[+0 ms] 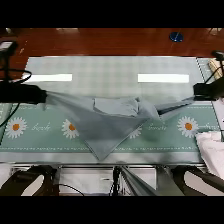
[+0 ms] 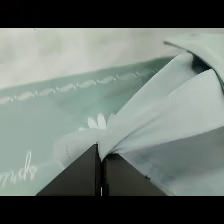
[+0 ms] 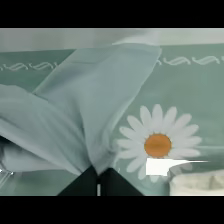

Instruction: Fold the shirts.

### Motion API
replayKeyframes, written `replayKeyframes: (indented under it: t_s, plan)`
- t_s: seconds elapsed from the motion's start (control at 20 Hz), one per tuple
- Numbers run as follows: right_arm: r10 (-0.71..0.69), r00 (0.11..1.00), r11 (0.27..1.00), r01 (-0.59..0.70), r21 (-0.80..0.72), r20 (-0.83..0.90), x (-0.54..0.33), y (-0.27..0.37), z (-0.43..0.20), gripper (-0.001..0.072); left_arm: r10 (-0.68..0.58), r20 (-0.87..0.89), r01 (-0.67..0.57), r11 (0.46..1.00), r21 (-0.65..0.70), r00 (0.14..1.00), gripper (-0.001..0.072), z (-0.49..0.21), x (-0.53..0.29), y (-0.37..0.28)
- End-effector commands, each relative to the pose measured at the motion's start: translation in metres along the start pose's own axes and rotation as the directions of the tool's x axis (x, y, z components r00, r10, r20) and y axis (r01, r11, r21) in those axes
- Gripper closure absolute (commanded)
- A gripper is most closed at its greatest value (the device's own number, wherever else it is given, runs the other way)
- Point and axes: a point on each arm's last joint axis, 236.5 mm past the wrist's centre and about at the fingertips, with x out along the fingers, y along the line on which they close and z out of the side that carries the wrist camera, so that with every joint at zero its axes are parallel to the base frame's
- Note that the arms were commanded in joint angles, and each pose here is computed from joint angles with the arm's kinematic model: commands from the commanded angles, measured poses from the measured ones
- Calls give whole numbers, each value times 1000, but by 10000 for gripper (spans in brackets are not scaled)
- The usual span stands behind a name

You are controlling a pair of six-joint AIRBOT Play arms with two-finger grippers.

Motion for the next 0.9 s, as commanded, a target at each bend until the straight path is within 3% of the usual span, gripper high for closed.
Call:
replayKeyframes:
  t_s: [0.0, 0.3, 0.45, 0.5, 0.55, 0.6, 0.7, 0.85]
  plan:
    - [106, 994, 994, -106, -26, 3, 62, 15, 38, 694, 15, 14, -15, 1000, -3, 1000, 687, 27, 73, 14]
    - [174, 934, 984, -152, -93, 311, 61, 29, 117, 694, 39, 93, -37, 999, -23, 995, 686, 58, 134, 29]
    - [162, 919, 986, -140, -87, 358, 58, 27, 128, 695, 30, -22, -31, 999, -29, 999, 680, 32, 153, 29]
    - [162, 920, 986, -140, -87, 358, 58, 27, 128, 694, 25, -86, -27, 999, -30, 996, 528, 17, 154, 29]
    - [163, 920, 986, -142, -86, 357, 58, 27, 127, 694, 17, -153, -23, 999, -36, 988, 235, 3, 149, 29]
    - [166, 920, 986, -145, -85, 354, 58, 28, 127, 694, 12, -230, -23, 999, -45, 973, 64, -12, 139, 31]
    - [172, 922, 985, -151, -88, 346, 57, 29, 124, 694, 4, -315, -33, 996, -87, 949, 57, -31, 102, 42]
    - [181, 931, 983, -159, -93, 318, 56, 32, 116, 694, -56, -217, 3, 971, -241, 975, 1, -33, 37, 34]
